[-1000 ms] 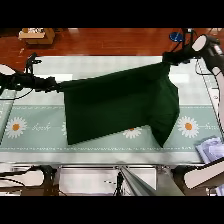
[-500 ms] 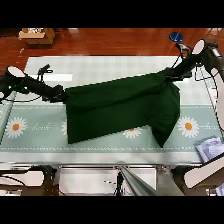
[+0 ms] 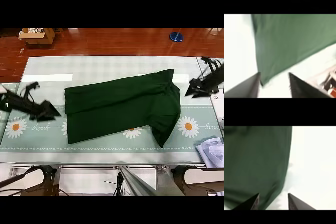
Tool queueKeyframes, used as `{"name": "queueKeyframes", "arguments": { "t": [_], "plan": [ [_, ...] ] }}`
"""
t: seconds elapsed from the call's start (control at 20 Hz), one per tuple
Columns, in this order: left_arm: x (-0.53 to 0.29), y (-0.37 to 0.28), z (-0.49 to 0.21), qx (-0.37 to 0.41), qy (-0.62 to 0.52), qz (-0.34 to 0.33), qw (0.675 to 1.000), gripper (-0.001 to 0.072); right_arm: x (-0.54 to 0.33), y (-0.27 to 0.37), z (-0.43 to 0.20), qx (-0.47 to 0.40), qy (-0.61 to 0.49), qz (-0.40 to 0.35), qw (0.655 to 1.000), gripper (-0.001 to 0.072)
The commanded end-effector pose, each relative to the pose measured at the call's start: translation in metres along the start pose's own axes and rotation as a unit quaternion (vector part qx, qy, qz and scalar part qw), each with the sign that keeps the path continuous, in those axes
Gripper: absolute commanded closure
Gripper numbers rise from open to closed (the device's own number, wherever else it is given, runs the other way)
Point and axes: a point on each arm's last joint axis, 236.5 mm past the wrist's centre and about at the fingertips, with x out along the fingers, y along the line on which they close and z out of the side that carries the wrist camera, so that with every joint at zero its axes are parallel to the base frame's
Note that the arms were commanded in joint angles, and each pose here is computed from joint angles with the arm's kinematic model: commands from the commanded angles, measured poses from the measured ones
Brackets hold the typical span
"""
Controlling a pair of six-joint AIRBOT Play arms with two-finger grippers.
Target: Fold the shirts.
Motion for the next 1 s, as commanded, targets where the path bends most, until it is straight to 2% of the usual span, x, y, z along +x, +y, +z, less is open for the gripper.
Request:
{"name": "queueKeyframes", "arguments": {
  "t": [0.0, 0.3, 0.6, 0.9, 0.95],
  "plan": [
    [0.034, 0.015, -0.066, -0.047, 0.039, -0.014, 0.998, 0.0176, 0.010, -0.002, -0.038, 0.039, -0.024, 0.065, 0.997, 0.0264],
    [0.062, 0.025, -0.094, -0.080, 0.055, -0.018, 0.995, 0.0176, 0.024, -0.004, -0.061, 0.060, -0.015, 0.080, 0.995, 0.0264],
    [0.072, 0.015, -0.060, -0.114, -0.026, -0.055, 0.992, 0.0177, 0.024, -0.003, -0.059, 0.057, -0.019, 0.083, 0.995, 0.0264],
    [0.105, 0.000, -0.066, -0.073, 0.009, -0.036, 0.997, 0.0188, 0.024, -0.003, -0.058, 0.057, -0.021, 0.082, 0.995, 0.0264],
    [0.113, 0.000, -0.069, -0.069, 0.022, -0.030, 0.997, 0.0245, 0.023, -0.003, -0.059, 0.057, -0.020, 0.082, 0.995, 0.0264]
  ]
}}
